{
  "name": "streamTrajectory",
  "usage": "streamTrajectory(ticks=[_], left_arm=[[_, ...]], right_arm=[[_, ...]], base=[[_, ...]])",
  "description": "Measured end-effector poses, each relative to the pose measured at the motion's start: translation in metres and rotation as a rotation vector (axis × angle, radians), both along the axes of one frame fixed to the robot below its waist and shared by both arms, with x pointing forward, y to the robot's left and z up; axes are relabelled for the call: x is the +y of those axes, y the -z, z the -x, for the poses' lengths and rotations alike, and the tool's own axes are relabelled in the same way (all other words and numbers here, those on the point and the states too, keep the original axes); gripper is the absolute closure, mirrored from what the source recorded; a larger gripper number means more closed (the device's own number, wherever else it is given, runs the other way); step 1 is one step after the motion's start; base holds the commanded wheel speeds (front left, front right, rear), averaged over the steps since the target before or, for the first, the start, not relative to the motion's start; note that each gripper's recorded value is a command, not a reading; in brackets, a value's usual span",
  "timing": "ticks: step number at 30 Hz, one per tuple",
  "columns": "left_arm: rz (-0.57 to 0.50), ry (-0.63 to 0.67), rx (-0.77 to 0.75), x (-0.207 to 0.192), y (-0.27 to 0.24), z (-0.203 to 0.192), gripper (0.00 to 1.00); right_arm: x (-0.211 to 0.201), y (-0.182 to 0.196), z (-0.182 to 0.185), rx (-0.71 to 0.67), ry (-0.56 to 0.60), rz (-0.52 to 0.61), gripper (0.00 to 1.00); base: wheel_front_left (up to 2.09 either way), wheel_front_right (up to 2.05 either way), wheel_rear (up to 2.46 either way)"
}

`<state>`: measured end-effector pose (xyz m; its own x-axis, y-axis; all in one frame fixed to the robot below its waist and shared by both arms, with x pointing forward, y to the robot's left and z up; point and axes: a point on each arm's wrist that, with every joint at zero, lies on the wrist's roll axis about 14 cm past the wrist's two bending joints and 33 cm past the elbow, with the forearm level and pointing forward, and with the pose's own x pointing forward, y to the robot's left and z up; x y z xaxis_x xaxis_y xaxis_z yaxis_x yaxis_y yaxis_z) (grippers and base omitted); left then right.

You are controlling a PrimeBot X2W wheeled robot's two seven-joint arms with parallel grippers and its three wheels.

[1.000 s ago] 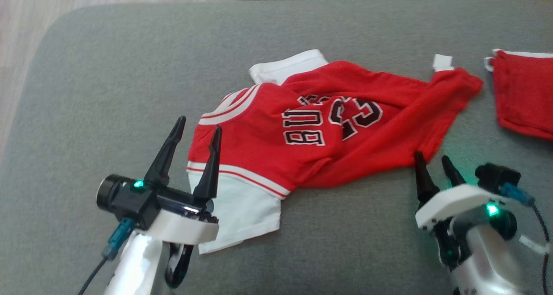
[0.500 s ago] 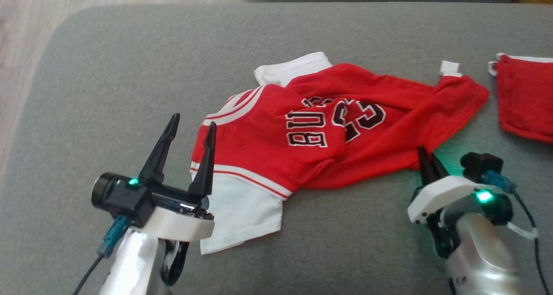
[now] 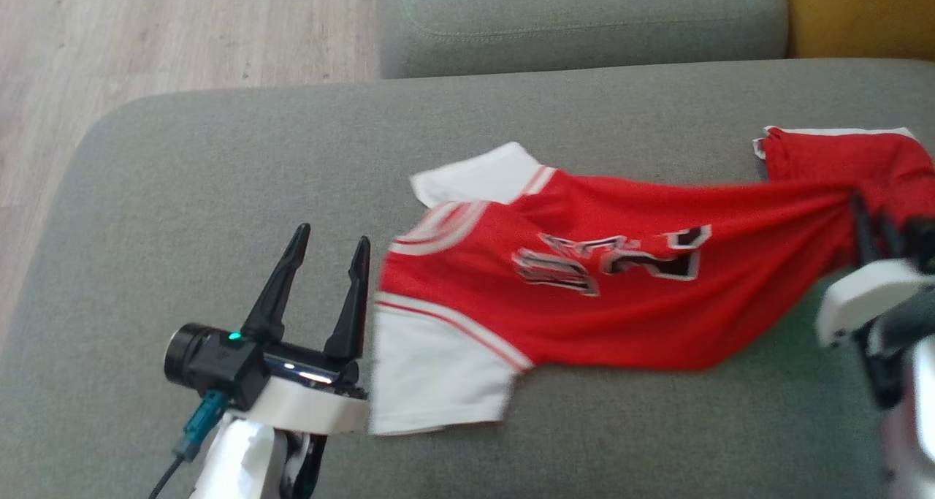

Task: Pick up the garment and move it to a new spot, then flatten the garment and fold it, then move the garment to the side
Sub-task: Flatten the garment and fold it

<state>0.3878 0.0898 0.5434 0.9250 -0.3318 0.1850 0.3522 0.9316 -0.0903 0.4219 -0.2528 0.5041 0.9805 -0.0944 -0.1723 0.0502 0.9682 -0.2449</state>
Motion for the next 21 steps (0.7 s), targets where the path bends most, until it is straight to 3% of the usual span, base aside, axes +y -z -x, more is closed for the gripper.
streamTrajectory(ticks=[4, 5, 6, 14, 21], left_arm=[[0.006, -0.012, 0.000, 0.003, 0.000, 0.001, 0.00], [0.006, -0.015, 0.003, 0.004, 0.001, 0.001, 0.00], [0.006, -0.018, 0.006, 0.005, 0.002, 0.001, 0.00], [0.006, -0.018, 0.032, 0.005, 0.011, -0.005, 0.00], [-0.001, 0.010, 0.047, -0.003, 0.017, -0.012, 0.00]], right_arm=[[-0.008, -0.018, -0.005, -0.004, 0.006, 0.074, 1.00], [-0.008, -0.019, -0.005, 0.000, 0.007, 0.084, 0.82], [-0.007, -0.018, -0.006, 0.007, 0.008, 0.084, 0.00], [0.020, -0.002, 0.000, 0.022, -0.007, 0.011, 0.00], [0.046, -0.012, 0.015, -0.125, -0.069, -0.138, 0.00]], base=[[0.00, 0.00, 0.00], [0.00, 0.00, 0.00], [0.00, 0.00, 0.00], [0.00, 0.00, 0.00], [0.00, 0.00, 0.00]])
